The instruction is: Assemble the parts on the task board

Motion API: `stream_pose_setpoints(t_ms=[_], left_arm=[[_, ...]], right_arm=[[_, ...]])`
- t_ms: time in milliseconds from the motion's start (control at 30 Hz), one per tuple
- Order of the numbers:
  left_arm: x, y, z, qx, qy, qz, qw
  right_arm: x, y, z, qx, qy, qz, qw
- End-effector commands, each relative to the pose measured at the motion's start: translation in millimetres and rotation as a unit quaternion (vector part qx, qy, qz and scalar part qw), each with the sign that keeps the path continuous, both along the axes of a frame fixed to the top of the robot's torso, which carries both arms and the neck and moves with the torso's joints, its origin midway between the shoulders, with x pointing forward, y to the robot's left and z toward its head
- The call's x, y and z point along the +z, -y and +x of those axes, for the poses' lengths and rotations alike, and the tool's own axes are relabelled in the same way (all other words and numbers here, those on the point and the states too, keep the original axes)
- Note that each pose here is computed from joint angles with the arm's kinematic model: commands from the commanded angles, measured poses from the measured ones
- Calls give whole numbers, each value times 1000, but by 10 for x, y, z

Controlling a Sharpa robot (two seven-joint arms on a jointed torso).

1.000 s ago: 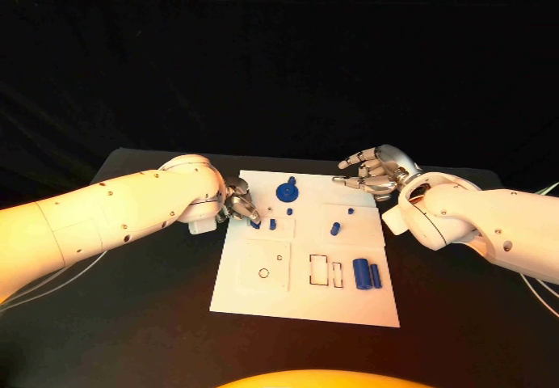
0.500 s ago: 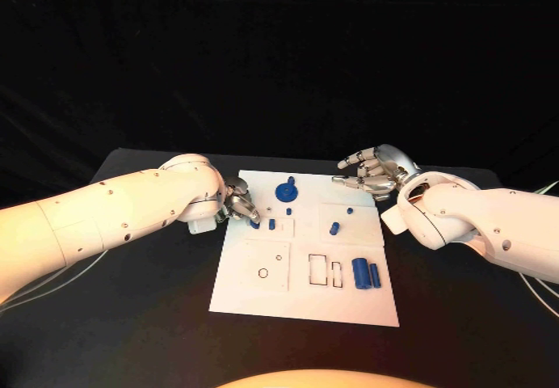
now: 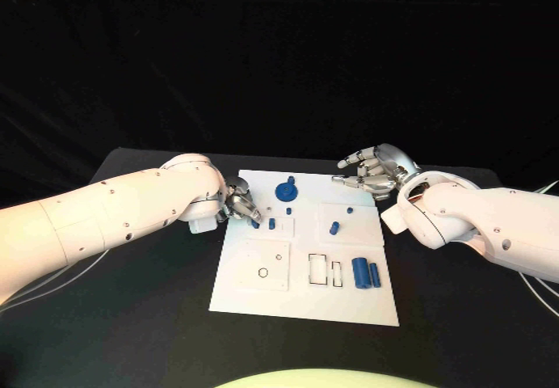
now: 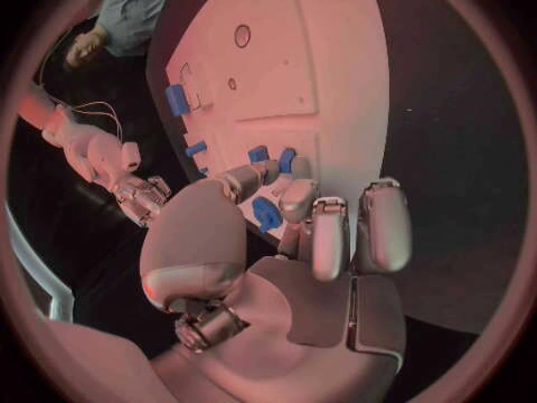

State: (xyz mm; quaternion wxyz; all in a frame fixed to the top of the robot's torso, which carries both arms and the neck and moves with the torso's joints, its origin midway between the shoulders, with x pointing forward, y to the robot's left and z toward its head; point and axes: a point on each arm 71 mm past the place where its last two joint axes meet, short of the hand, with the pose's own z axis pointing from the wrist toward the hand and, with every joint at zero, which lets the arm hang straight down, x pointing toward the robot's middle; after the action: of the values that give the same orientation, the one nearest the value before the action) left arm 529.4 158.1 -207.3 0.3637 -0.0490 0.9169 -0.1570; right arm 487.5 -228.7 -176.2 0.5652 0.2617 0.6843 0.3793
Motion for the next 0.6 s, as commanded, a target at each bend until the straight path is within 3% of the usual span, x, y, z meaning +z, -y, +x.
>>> stream_pose_setpoints(t_ms=[33,600], left_arm=[[-30,31,-22,-6,-6,0,1000],[-32,12,-11,-5,-3,6,1000]], right_arm=[[-1,-6,-3,2,0,0,1000],[-1,-1,-2,2,1,0,1000]])
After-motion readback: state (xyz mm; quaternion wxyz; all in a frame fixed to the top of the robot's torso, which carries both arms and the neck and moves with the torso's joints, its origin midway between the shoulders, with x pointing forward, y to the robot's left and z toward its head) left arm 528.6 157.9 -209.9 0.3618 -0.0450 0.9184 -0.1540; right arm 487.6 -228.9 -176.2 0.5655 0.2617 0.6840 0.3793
